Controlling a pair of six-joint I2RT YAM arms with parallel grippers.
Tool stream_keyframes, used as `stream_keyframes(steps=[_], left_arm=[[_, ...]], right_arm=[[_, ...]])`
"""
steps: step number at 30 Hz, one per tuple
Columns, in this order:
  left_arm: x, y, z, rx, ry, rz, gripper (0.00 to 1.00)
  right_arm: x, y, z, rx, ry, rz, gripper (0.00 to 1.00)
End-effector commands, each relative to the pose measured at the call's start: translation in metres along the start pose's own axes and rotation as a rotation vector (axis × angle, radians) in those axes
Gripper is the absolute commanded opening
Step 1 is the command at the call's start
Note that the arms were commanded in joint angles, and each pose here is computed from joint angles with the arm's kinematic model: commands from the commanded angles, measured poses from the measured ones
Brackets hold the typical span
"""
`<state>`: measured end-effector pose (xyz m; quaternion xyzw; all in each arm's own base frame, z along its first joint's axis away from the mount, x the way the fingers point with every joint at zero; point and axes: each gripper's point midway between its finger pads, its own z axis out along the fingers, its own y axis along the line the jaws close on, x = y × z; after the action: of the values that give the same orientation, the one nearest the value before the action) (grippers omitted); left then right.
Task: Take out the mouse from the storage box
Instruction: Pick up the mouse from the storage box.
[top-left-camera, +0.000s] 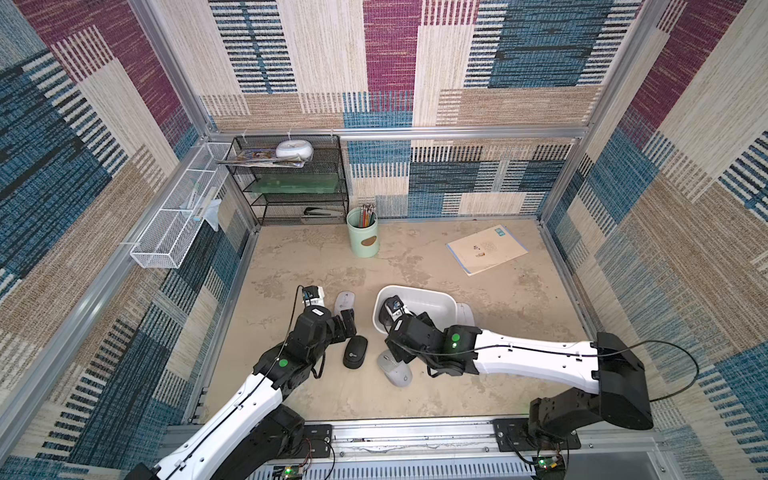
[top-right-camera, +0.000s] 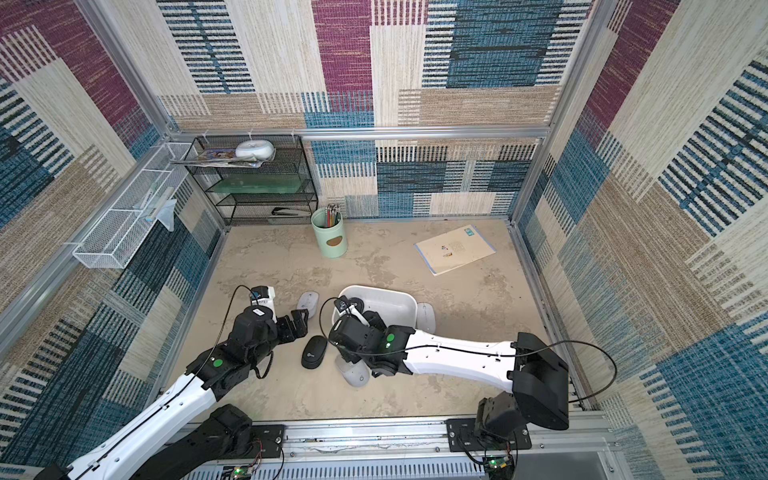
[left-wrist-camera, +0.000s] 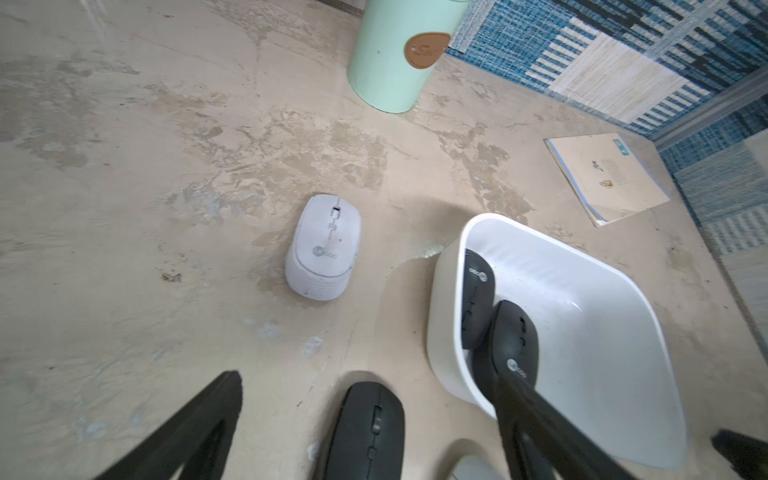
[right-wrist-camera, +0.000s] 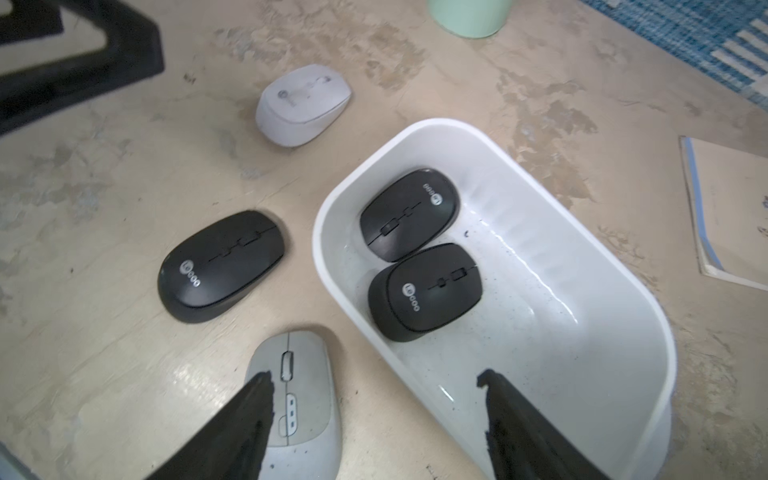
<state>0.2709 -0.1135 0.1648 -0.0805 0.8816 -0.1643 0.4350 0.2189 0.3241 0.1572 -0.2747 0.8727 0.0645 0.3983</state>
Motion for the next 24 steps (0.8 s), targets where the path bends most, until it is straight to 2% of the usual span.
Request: stream_keyframes(steps=[1,7,13,24], left_arm=[[0.004,-0.024,0.004,0.094,0.079,0.004,0.99],[0.008,-0.051,0.018,0.137,0.208,0.027,0.98],[0.018,-0.079,0.035,0.138,0.306,0.133,0.97],[0.041,-0.116,0.056,0.105,0.422,0.318,0.94]], right_arm=[[-0.01,-0.03,-0.001,0.065,-0.058,0.131,0.82],[-0.001,-0.079,0.006,0.14,-0.056,0.341,0.82],[0.018,-0.121,0.009,0.197,-0.04,0.536,0.82],[0.056,-0.16,0.013,0.275,0.01,0.72,0.82]])
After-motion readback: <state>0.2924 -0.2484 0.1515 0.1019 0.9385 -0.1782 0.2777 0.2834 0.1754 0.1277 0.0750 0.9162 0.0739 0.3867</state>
